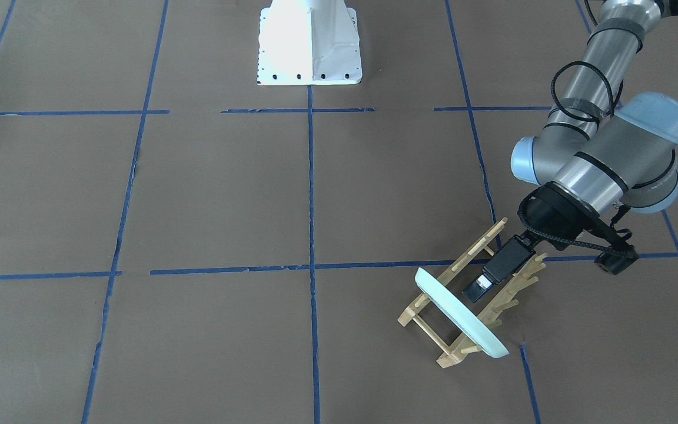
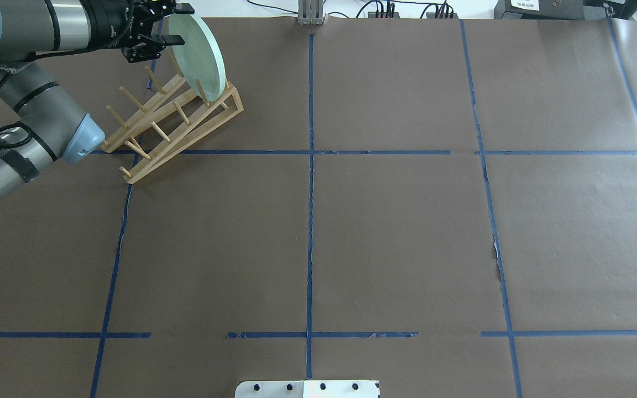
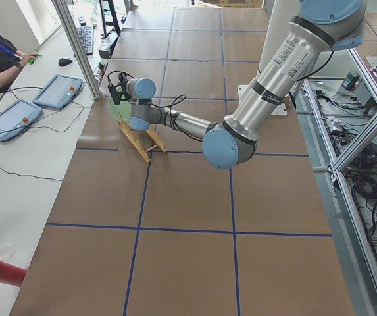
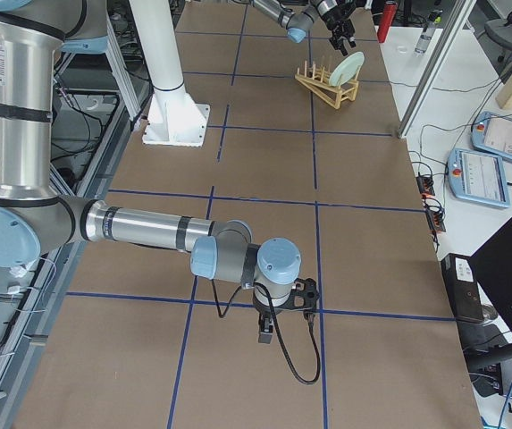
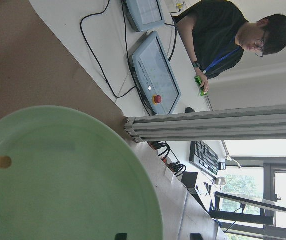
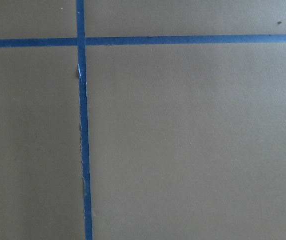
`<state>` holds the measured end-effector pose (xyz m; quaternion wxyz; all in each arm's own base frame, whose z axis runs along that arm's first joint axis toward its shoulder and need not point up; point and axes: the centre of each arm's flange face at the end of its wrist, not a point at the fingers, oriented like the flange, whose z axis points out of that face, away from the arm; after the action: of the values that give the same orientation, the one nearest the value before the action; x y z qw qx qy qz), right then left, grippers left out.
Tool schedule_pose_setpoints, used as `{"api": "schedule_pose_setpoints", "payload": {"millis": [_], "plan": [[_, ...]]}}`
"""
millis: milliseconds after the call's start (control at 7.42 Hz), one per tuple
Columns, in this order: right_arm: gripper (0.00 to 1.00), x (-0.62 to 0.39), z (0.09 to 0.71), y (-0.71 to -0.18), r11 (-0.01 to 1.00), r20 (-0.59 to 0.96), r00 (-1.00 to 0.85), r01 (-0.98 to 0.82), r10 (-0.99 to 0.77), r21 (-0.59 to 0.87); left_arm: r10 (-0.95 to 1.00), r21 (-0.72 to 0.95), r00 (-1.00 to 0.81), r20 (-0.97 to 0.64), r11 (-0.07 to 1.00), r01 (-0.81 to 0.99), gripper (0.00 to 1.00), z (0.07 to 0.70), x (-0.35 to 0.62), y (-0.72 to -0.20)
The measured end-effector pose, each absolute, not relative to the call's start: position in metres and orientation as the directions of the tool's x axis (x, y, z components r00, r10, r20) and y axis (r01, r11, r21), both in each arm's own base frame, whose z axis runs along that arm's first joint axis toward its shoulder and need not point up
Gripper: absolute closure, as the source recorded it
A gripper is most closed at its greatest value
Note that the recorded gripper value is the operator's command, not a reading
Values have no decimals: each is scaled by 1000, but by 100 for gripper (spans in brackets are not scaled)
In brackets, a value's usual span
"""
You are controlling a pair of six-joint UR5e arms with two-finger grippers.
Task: Place plate on rack
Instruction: 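Open the left gripper and withdraw it away from the plate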
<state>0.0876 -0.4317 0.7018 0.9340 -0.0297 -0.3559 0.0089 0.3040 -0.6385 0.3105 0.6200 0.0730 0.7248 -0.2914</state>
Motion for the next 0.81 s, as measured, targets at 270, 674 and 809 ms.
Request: {"api": "schedule_pose_setpoints", "payload": {"millis": [270, 674, 809], "plan": [[0, 88, 702, -432, 998, 664, 747, 5, 37, -61, -260, -238, -6, -966, 875, 422, 0, 330, 283, -621], [0, 88, 702, -432, 998, 664, 747, 5, 38, -62, -172, -37, 433, -885, 952, 304, 0, 364, 211, -600], [0, 87, 702, -432, 998, 664, 747, 5, 38, -62, -77, 59, 553, -830, 973, 224, 0, 380, 170, -593]]}}
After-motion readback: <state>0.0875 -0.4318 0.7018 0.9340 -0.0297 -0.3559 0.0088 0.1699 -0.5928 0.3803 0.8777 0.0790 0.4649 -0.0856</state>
